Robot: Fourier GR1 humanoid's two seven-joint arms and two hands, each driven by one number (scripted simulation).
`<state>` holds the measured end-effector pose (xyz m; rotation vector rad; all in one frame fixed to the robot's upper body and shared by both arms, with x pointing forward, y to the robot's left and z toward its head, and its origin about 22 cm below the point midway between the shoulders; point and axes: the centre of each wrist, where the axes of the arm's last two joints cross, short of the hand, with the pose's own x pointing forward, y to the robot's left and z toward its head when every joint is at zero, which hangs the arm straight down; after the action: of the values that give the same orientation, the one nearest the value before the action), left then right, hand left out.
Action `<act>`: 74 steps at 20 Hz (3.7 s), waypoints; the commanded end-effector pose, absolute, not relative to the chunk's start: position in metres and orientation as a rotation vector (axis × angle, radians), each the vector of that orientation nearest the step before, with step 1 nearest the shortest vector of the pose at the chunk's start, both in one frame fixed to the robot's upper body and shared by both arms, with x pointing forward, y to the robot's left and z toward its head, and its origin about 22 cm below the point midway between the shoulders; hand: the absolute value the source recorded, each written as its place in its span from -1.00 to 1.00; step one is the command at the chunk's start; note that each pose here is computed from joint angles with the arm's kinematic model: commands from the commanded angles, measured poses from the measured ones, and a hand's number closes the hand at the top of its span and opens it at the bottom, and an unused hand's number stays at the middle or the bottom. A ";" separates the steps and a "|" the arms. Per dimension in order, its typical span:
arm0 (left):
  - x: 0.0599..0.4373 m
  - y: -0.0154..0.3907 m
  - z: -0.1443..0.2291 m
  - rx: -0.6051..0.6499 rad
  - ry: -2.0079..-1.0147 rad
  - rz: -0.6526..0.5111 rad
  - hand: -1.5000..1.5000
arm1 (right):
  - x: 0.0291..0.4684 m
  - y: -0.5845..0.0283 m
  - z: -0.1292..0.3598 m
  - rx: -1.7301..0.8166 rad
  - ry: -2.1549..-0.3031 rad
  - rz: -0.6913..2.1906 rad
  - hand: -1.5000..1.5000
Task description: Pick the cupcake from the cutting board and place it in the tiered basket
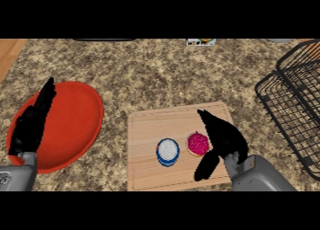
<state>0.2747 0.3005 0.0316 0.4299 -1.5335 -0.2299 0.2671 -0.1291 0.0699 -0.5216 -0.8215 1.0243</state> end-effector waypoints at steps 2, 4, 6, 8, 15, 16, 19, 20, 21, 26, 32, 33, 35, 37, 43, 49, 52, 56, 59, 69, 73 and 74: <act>0.263 0.302 0.028 0.419 -1.534 -0.229 0.00 | 0.282 -0.110 0.060 -0.555 -0.726 1.050 -1.00; 0.269 0.297 0.024 0.431 -1.546 -0.231 0.00 | 0.268 -0.135 0.059 -0.534 -0.724 1.053 -1.00; 0.276 0.291 0.015 0.428 -1.543 -0.232 0.00 | 0.281 -0.127 0.076 -0.532 -0.728 1.053 -1.00; 0.277 0.302 0.035 0.432 -1.540 -0.223 0.00 | 0.291 -0.121 0.049 -0.516 -0.725 1.060 -1.00; 0.273 0.304 0.047 0.429 -1.548 -0.241 0.00 | 0.298 -0.094 0.028 -0.474 -0.677 1.063 -1.00; 0.285 0.302 0.025 0.426 -1.530 -0.225 0.00 | 0.285 -0.108 0.016 -0.460 -0.705 1.053 -1.00; 0.284 0.299 0.044 0.426 -1.533 -0.223 0.00 | 0.282 -0.101 0.029 -0.379 -0.618 1.142 1.00; 0.279 0.291 0.024 0.435 -1.532 -0.229 0.00 | 0.289 -0.110 0.029 -0.342 -0.654 1.206 1.00; 0.286 0.295 0.035 0.435 -1.534 -0.219 0.00 | 0.287 -0.112 0.007 -0.367 -0.659 1.281 1.00; 0.278 0.301 0.042 0.433 -1.528 -0.240 0.00 | 0.283 -0.096 0.012 -0.459 -0.739 1.282 1.00; 0.285 0.294 0.027 0.428 -1.523 -0.224 0.00 | 0.286 -0.110 0.037 -0.382 -0.792 1.094 1.00; 0.285 0.314 0.048 0.440 -1.537 -0.238 0.00 | 0.286 -0.104 0.041 -0.390 -0.816 1.061 1.00; 0.277 0.300 0.031 0.428 -1.546 -0.238 0.00 | 0.331 -0.123 0.058 -0.594 -0.735 0.739 1.00; 0.281 0.295 0.036 0.447 -1.549 -0.235 0.00 | 0.353 -0.161 0.069 -0.748 -0.657 0.516 1.00; 0.287 0.284 0.041 0.418 -1.581 -0.263 0.00 | 0.388 -0.196 0.116 -1.035 -0.701 0.038 1.00; 0.290 0.279 0.043 0.381 -1.580 -0.289 0.00 | 0.413 -0.230 0.176 -1.425 -0.801 -0.225 1.00; 0.293 0.278 0.045 0.373 -1.584 -0.309 0.00 | 0.423 -0.227 0.211 -1.549 -0.827 -0.321 1.00; 0.296 0.273 0.045 0.371 -1.582 -0.308 0.00 | 0.435 -0.222 0.240 -1.716 -0.770 -0.376 1.00; 0.301 0.273 0.046 0.374 -1.582 -0.293 0.00 | 0.446 -0.211 0.256 -1.830 -0.637 -0.325 1.00; 0.286 0.279 0.042 0.409 -1.570 -0.266 0.00 | 0.462 -0.223 0.280 -1.778 -0.600 -0.290 1.00; 0.293 0.282 0.039 0.424 -1.553 -0.259 0.00 | 0.467 -0.230 0.255 -1.818 -0.553 -0.220 1.00; 0.288 0.300 0.037 0.434 -1.558 -0.244 0.00 | 0.466 -0.256 0.253 -1.858 -0.500 -0.210 1.00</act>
<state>0.2891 0.2849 0.0377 0.4106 -1.5579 -0.2586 0.4632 -0.2386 0.2606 -1.8421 -0.7022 -0.1049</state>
